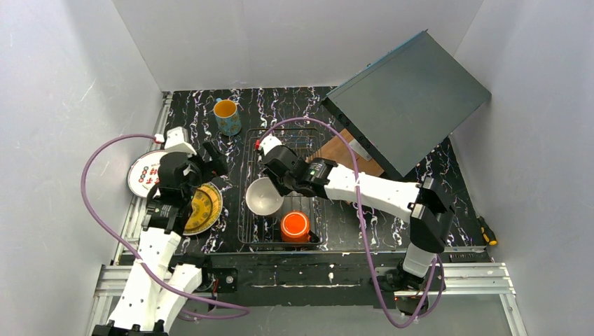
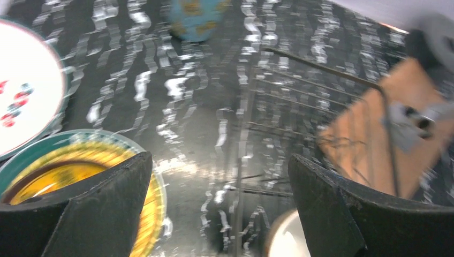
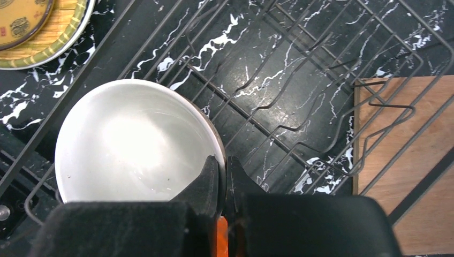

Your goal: Load the mixed dishes into the dish rack

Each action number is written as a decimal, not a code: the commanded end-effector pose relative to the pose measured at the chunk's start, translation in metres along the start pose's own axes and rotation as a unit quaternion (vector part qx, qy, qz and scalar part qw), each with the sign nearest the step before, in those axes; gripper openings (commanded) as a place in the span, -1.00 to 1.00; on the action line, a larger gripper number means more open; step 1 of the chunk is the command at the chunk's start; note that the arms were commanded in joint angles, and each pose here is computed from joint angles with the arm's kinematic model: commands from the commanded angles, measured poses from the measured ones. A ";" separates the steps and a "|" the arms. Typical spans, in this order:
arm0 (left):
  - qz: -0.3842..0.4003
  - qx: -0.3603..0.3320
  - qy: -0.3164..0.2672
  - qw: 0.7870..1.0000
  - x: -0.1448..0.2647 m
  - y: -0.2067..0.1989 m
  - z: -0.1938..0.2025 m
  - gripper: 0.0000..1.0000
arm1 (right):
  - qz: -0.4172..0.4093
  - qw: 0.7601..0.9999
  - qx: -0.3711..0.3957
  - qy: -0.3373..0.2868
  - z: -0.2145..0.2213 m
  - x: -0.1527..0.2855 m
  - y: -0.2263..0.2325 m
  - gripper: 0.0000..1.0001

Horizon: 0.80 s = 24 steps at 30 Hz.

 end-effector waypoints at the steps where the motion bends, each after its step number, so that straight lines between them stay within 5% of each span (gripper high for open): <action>1: 0.236 -0.026 -0.019 0.971 0.000 -0.049 -0.007 0.96 | 0.019 0.996 -0.026 -0.089 -0.044 0.028 0.000 -0.97; 5: 0.357 -0.019 0.061 0.932 -0.011 -0.077 0.001 0.74 | 0.053 0.991 -0.050 -0.112 -0.052 0.046 -0.014 -0.97; 11: 0.427 -0.036 0.122 0.895 -0.011 -0.101 0.015 0.47 | 0.082 0.985 -0.076 -0.134 -0.060 0.066 -0.030 -0.97; 17: 0.371 -0.123 0.143 0.909 -0.003 -0.106 0.032 0.18 | 0.075 0.983 -0.081 -0.145 -0.068 0.080 -0.030 -0.97; 24: 0.342 -0.133 0.168 0.915 -0.010 -0.105 0.037 -0.14 | 0.049 0.984 -0.086 -0.151 -0.075 0.091 -0.021 -0.97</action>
Point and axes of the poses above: each gripper's point midway between its finger pads, its own x axis back along the fingers, its own y axis along the line the jaws close on, z = x × y, the point moved 7 cm from there along x, back along the fingers, and after that the axes turned 9 degrees about -x, right-handed, at the moved point
